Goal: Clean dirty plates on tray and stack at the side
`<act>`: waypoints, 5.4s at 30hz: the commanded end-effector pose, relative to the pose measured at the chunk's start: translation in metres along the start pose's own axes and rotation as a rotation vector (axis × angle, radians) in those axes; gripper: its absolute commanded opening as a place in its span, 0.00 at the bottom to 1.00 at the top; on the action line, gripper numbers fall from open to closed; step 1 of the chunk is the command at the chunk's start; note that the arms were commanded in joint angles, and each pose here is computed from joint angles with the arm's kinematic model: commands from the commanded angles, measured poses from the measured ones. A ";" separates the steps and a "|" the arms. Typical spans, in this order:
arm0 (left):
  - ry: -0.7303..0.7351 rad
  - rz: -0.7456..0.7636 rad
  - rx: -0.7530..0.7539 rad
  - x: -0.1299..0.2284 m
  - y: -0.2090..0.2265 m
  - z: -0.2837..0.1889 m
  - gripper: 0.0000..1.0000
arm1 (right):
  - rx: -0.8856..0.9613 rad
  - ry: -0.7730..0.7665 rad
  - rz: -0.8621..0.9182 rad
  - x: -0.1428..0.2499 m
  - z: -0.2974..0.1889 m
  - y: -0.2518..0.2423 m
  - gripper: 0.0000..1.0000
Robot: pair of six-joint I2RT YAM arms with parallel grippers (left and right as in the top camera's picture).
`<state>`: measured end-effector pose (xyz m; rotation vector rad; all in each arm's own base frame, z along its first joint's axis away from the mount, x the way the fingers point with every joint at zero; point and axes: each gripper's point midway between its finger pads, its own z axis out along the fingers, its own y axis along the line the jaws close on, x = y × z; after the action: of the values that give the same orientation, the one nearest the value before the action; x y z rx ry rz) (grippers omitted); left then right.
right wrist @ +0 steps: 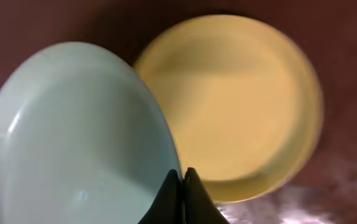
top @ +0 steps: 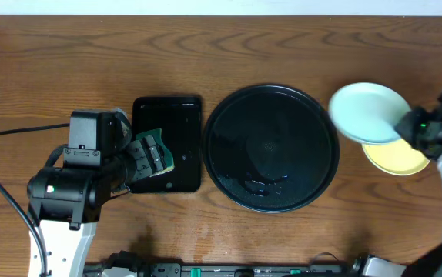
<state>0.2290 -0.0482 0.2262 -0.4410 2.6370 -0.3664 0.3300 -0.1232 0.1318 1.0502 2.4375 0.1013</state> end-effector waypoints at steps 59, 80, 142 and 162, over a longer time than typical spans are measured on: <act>-0.019 0.012 0.013 -0.005 -0.003 -0.007 0.84 | -0.516 -0.575 -0.760 0.125 -0.255 0.045 0.99; -0.020 0.012 0.014 -0.005 -0.003 -0.007 0.84 | -0.593 -0.638 -0.690 0.169 -0.094 0.042 0.99; -0.962 0.215 0.243 -0.014 0.026 -0.009 0.84 | -0.690 -0.829 -0.648 0.155 -0.082 0.063 0.99; -1.008 0.206 0.243 -0.003 0.047 0.056 0.85 | -0.690 -0.829 -0.648 0.155 -0.082 0.063 0.99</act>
<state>0.2462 -0.0147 0.1593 -0.2031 1.6311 -0.2983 0.2437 0.0359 0.1583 -0.0449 1.6453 0.1957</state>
